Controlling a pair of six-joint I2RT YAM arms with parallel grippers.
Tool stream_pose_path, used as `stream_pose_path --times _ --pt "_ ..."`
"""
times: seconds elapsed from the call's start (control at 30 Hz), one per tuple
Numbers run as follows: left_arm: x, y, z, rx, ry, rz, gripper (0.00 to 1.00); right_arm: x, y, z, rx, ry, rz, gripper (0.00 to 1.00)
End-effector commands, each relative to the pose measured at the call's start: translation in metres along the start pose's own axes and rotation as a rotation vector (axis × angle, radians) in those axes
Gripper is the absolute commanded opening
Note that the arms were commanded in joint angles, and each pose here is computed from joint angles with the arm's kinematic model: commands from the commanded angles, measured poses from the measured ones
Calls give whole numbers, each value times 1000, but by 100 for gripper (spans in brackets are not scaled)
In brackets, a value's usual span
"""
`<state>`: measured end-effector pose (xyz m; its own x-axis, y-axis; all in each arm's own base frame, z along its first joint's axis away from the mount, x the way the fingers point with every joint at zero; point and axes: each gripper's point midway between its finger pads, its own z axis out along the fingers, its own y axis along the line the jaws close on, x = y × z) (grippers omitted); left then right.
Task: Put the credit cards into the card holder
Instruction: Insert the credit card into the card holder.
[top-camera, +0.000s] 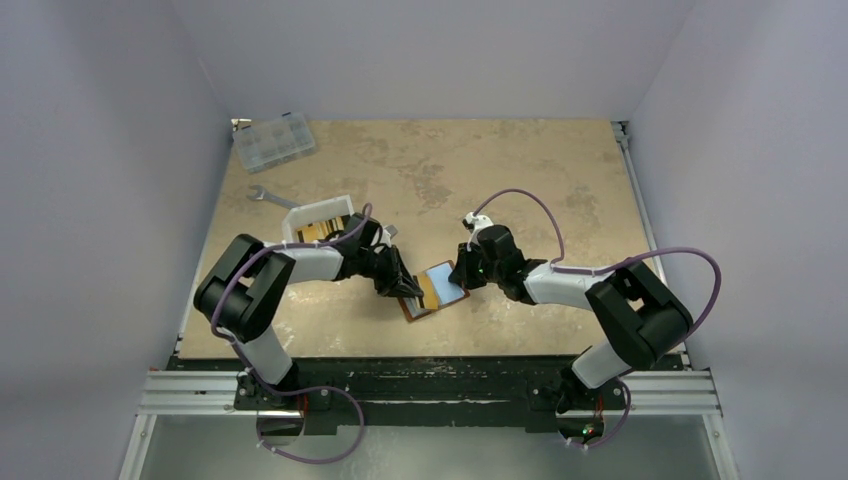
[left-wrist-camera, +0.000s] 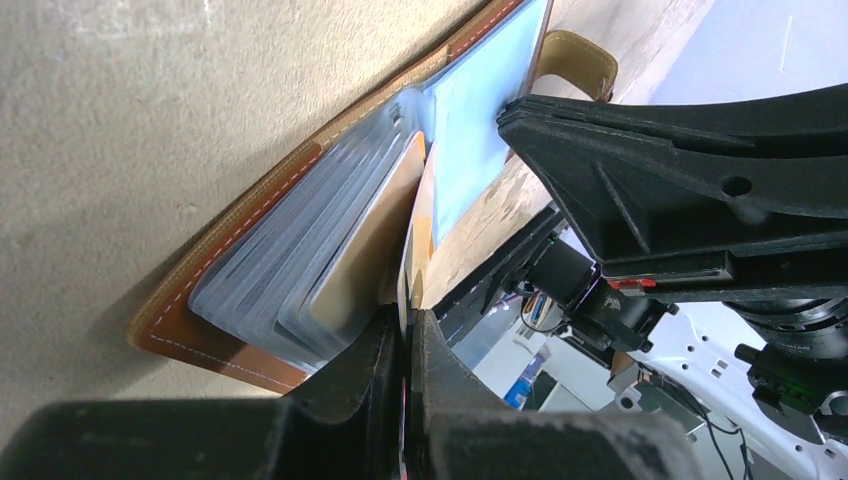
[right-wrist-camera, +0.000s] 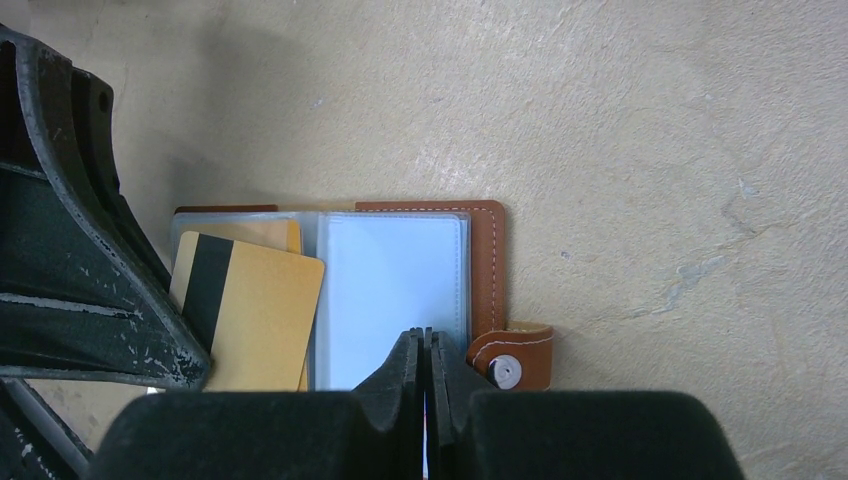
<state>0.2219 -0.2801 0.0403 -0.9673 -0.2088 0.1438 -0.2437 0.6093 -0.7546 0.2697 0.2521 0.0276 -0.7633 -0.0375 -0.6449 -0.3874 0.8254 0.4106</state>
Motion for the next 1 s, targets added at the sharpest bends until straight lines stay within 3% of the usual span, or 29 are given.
stream_pose_path --times 0.0,0.3,0.97 --pt "-6 12 3 -24 -11 37 0 3 -6 3 20 3 -22 4" --pt "-12 15 5 -66 -11 125 0 5 -6 4 20 12 -24 3" --pt "-18 6 16 -12 -122 93 0 6 -5 6 11 20 -22 1"
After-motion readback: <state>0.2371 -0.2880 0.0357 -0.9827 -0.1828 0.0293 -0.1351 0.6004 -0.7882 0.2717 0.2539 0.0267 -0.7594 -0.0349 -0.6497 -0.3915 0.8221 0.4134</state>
